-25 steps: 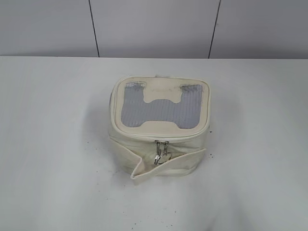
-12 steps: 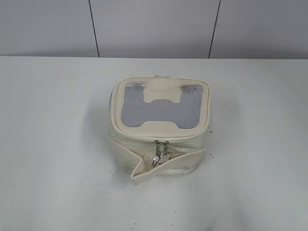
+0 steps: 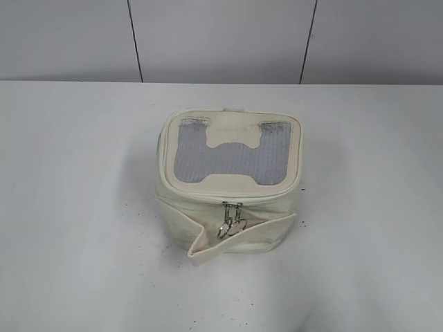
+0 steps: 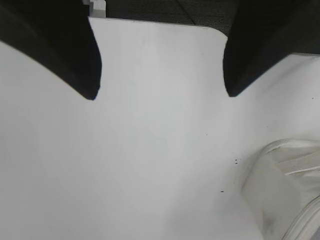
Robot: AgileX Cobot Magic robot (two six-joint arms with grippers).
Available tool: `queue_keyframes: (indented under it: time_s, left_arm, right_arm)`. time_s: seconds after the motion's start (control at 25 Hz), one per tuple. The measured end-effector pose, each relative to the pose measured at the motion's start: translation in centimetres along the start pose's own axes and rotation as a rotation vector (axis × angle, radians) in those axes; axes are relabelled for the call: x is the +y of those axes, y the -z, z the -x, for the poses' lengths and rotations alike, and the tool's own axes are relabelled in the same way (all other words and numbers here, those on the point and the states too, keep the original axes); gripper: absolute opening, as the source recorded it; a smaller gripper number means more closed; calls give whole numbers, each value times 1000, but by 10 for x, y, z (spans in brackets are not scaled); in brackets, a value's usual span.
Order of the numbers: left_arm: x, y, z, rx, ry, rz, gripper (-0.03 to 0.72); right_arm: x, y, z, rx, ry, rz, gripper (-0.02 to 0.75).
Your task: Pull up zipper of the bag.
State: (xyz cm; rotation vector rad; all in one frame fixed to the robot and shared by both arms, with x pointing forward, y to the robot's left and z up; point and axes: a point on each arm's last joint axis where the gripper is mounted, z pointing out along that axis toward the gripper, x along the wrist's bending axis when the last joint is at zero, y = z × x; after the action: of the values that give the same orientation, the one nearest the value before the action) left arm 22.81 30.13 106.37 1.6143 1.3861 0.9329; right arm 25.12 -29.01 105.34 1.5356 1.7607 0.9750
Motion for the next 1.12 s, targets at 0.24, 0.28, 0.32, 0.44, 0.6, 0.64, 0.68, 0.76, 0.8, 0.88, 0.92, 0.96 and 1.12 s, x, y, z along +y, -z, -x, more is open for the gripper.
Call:
queue_keyframes:
  time_s: [0.24,0.28,0.32,0.44,0.6,0.64,0.68,0.76,0.8,0.88,0.92,0.96,1.12]
  left_arm:
    - [0,0,1,50,23,-2,327]
    - [0,0,1,50,23,-2,327]
    - [0,0,1,50,23,-1,327]
    - [0,0,1,50,23,-1,325]
    - [0,0,1,50,23,1,322]
    - [0,0,1,50,23,1,322]
    - [0,0,1,50,23,1,322]
    - [0,0,1,50,23,2,322]
    - [0,0,1,50,23,2,322]
    - [0,0,1,50,23,3,322]
    - [0,0,1,49,22,3,322]
    - [0,0,1,46,21,2,322]
    - [0,0,0,34,15,3,321]
  right_arm:
    - [0,0,1,-46,-30,8,587]
    - [-1,1,1,-47,-30,14,587]
    - [-2,3,0,-48,-29,28,587]
    - [-6,10,-1,-50,-23,82,587]
    - [-10,16,-2,-52,-18,127,587]
    - [-10,16,-2,-49,-19,126,587]
    - [-10,16,-2,-48,-18,127,586]
    - [-10,16,-2,-40,-15,127,586]
    - [-10,16,-2,-37,-12,127,586]
    - [-10,16,-2,-30,-9,127,586]
    - [-10,16,-2,-28,-9,127,586]
    - [-10,16,-2,-27,-8,127,586]
    - [-10,16,-2,-27,-8,127,586]
